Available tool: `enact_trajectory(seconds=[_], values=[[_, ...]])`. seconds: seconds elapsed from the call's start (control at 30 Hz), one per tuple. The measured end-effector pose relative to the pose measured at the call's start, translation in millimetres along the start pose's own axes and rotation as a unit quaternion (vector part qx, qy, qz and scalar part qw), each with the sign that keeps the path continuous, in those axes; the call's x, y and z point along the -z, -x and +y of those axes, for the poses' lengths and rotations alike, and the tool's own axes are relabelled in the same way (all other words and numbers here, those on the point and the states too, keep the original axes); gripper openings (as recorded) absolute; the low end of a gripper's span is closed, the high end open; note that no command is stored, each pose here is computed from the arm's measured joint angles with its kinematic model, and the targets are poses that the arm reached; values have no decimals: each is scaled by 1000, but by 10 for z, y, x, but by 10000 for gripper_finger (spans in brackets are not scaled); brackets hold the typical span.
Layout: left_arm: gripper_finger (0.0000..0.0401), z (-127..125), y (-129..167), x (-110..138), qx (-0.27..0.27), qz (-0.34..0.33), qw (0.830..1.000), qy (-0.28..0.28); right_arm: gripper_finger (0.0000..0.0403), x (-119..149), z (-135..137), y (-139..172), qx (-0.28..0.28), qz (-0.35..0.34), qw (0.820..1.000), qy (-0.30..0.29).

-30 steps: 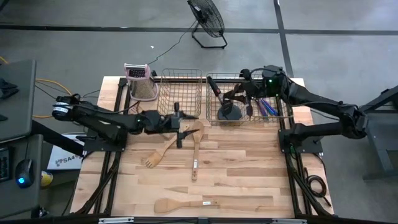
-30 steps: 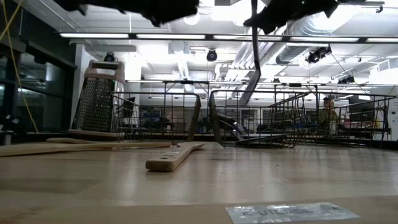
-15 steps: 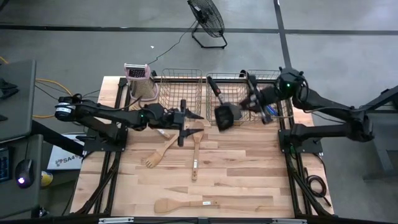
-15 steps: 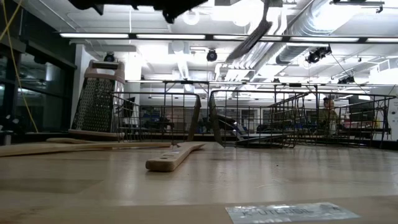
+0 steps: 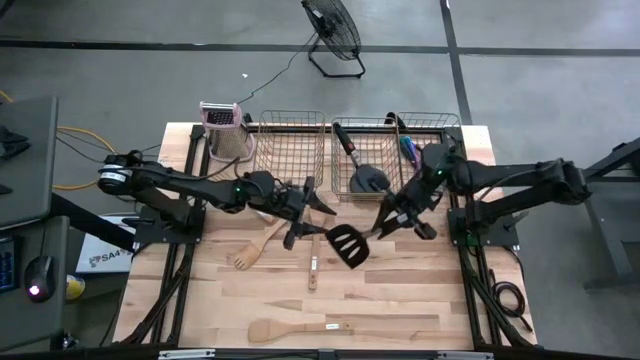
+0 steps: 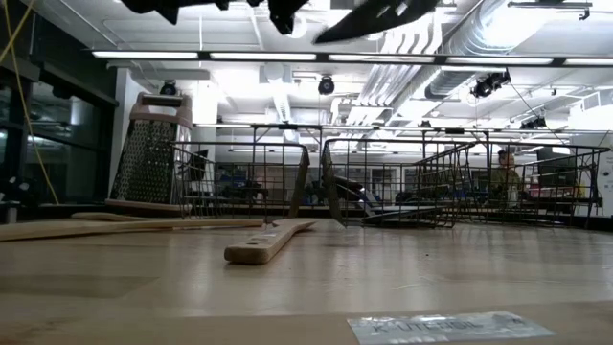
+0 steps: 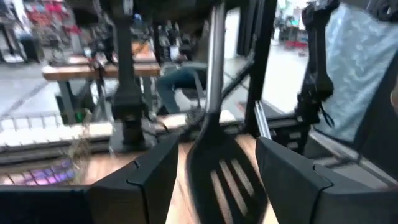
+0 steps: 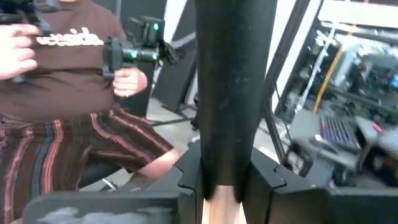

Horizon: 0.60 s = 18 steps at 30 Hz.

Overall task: Pick & Place Kitchen Items
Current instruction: Put the black slotted turner spatula into the middle mesh basket

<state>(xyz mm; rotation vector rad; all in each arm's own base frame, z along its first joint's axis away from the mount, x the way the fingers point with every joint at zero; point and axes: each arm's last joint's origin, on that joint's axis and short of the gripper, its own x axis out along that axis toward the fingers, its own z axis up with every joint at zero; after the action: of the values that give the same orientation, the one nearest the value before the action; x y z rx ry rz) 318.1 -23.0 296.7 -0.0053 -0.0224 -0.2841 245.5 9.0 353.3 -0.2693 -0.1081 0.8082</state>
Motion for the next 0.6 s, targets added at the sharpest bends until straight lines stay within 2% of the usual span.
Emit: enact_trajectory(seconds=[0.13, 0.37, 0.6], values=[[211, -2, -45, 107, 5, 25, 1000, 9, 59, 37, -13, -118, -16, -16, 1000, 13], [211, -6, -48, 232, 22, 80, 994, 66, 59, 19, -30, -150, -32, -39, 998, 36], [211, -27, -83, 317, 69, 98, 986, 117, 59, 12, -32, -150, -30, -42, 997, 64]])
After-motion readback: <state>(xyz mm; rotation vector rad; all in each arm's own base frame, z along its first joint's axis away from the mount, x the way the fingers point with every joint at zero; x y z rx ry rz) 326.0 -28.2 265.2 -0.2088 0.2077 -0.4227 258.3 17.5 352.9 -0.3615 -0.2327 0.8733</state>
